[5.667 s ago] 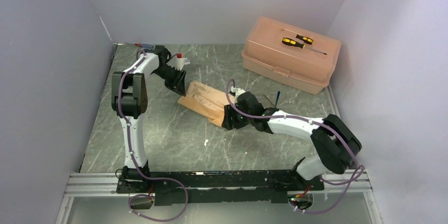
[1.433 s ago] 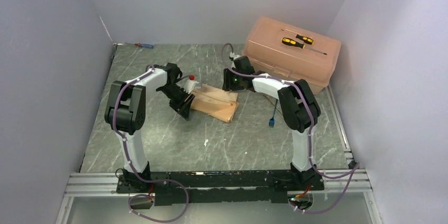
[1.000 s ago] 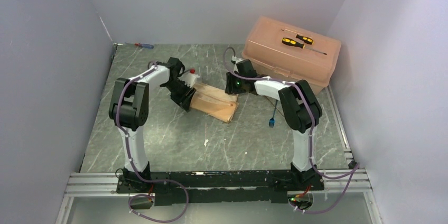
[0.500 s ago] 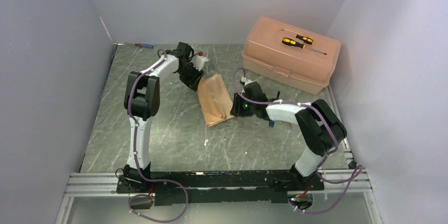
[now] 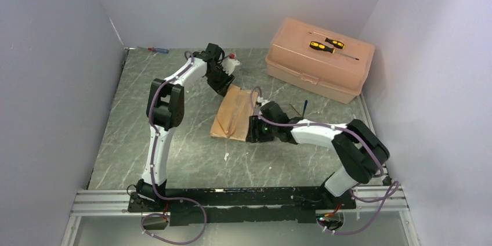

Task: Fold the napkin into a case and place the utensils inside
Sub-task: Rotate the 2/3-rectangle-folded napkin at the center of the board, then pick up the top corner of the smaller rectangle folded napkin from the center of the board.

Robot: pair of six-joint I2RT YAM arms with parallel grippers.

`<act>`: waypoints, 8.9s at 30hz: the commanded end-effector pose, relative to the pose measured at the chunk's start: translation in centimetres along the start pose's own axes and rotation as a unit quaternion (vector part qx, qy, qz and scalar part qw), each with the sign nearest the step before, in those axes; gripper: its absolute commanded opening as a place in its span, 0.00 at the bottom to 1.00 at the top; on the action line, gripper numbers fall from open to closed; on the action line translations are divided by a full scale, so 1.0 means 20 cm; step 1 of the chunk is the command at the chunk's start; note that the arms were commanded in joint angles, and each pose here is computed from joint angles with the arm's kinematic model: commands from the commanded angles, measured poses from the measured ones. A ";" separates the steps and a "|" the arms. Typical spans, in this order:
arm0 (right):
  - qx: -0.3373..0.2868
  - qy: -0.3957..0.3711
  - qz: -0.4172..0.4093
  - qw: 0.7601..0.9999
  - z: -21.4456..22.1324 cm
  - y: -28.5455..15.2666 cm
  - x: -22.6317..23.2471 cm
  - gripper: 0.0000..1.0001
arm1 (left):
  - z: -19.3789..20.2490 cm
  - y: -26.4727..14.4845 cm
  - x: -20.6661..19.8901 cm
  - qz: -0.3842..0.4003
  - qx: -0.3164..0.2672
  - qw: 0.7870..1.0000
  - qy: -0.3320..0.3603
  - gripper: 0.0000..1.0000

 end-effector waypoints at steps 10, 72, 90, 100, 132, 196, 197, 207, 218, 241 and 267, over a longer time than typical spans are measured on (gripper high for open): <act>-0.128 -0.039 0.014 0.991 -0.53 -0.19 -0.04 0.52 | -0.13 -0.66 -0.03 -0.055 -0.064 0.996 -0.036 0.95; -0.102 0.035 0.089 0.990 -0.34 0.14 -0.22 0.37 | 0.54 -0.39 -0.69 -0.003 0.128 0.930 0.345 0.95; -0.253 -0.089 0.082 0.960 -0.71 -0.16 0.04 0.50 | 0.23 -1.14 -0.67 -0.210 -0.008 0.925 0.317 0.95; -0.292 0.005 -0.046 0.955 -0.81 -0.24 0.01 0.90 | 0.37 -0.98 -0.70 -0.183 -0.076 0.974 0.109 0.94; -0.188 -0.098 -0.005 0.977 -0.49 -0.02 0.17 0.51 | 0.58 -0.47 -0.60 0.010 0.041 0.973 -0.228 0.51; -0.092 -0.041 0.003 0.995 -0.38 0.12 -0.06 0.44 | 0.66 -0.50 -0.61 -0.106 0.052 0.992 -0.046 0.28; -0.095 -0.046 -0.001 0.994 -0.39 0.10 -0.05 0.44 | 0.64 -0.51 -0.62 -0.100 0.048 0.993 -0.051 0.33; -0.115 -0.140 -0.040 0.983 -0.42 -0.04 0.11 0.46 | 0.57 -0.74 -0.65 -0.097 0.021 0.995 -0.012 0.53; -0.083 -0.203 -0.133 0.967 -0.48 0.19 0.41 0.39 | 0.66 -0.87 -0.82 -0.045 -0.051 0.980 0.189 0.56; -0.010 -0.190 -0.201 0.961 -0.32 0.48 0.36 0.18 | 0.79 -0.42 -0.97 -0.051 -0.184 0.787 0.587 0.60; -0.045 -0.203 -0.221 0.953 -0.35 0.41 0.26 0.17 | 0.65 -0.39 -0.85 -0.090 -0.142 0.884 0.436 0.09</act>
Point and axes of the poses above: each gripper's point midway between its finger pads, its own y axis out along the fingers, its own x axis along the line the jaws close on, z = x × y, the point moved 9 cm from there along -y, back along the fingers, and after that the axes turned 8 degrees about y, right-handed, at the moved point
